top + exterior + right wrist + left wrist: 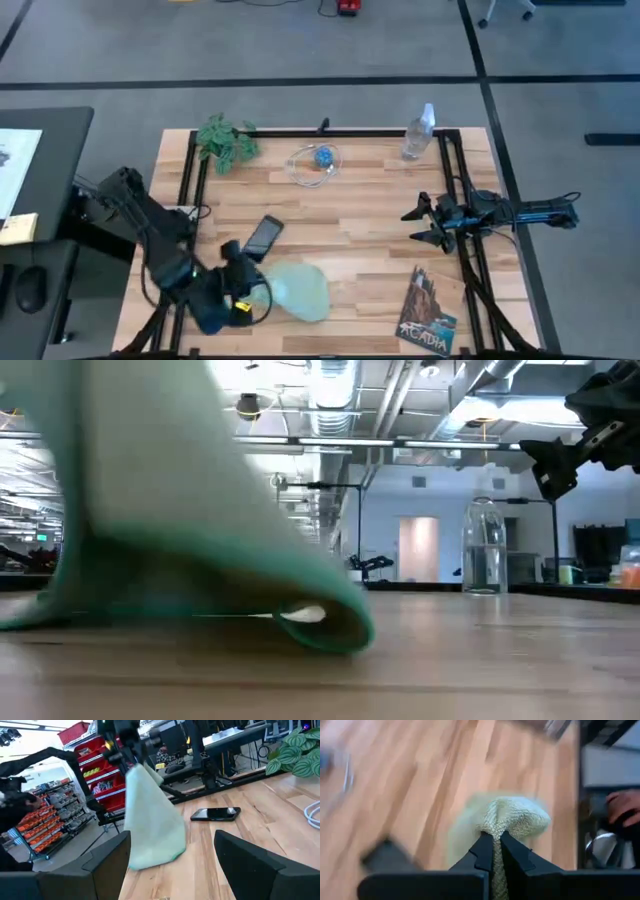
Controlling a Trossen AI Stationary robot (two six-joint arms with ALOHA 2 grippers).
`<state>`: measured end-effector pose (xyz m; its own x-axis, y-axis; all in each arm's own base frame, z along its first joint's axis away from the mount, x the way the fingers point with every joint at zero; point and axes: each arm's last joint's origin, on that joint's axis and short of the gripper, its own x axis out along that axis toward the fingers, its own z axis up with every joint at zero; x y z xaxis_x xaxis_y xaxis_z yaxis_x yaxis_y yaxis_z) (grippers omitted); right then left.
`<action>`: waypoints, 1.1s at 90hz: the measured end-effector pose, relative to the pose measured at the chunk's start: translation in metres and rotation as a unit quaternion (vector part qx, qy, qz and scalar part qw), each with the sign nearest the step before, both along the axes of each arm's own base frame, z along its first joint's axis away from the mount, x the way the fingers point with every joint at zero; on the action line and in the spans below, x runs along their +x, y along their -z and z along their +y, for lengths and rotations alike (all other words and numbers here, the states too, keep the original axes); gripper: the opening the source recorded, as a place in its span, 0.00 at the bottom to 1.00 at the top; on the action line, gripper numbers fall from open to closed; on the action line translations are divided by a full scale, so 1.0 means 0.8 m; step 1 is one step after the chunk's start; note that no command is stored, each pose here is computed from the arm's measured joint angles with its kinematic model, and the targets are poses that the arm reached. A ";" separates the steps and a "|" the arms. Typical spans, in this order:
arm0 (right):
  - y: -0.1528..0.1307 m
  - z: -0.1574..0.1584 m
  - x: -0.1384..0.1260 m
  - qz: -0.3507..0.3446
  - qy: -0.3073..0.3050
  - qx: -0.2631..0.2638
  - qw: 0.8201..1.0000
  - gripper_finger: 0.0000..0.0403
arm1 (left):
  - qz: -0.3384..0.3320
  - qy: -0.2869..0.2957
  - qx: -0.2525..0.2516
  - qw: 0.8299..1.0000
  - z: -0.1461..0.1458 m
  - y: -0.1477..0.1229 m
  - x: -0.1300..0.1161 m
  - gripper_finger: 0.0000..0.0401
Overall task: Apply microfiber cloth
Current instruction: Move the light green microfiber cloth to the bottom left of the table
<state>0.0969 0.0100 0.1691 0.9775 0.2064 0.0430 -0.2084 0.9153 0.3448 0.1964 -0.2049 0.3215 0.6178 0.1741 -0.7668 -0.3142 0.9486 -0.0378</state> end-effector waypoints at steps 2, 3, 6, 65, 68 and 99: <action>0.000 0.000 0.000 0.000 0.000 0.000 1.000 0.68 | 0.009 -0.008 -0.006 1.000 -0.004 0.004 -0.003 0.00; 0.000 0.000 0.000 0.000 0.000 0.000 1.000 0.68 | 0.014 -0.012 -0.009 1.000 -0.007 0.006 -0.004 0.00; 0.000 0.000 0.000 0.000 0.000 0.000 1.000 0.68 | 0.026 -0.023 -0.018 0.999 -0.013 0.013 -0.008 0.00; 0.000 0.000 0.000 0.000 0.000 0.000 1.000 0.68 | 0.088 -0.107 -0.166 0.976 -0.073 0.161 -0.015 0.00; 0.000 0.000 0.000 0.000 0.000 0.000 1.000 0.68 | 0.088 -0.115 -0.161 0.976 -0.070 0.165 -0.016 0.00; 0.000 0.000 0.000 0.000 0.000 0.000 1.000 0.68 | 0.101 -0.125 -0.146 0.976 -0.064 0.169 -0.020 0.26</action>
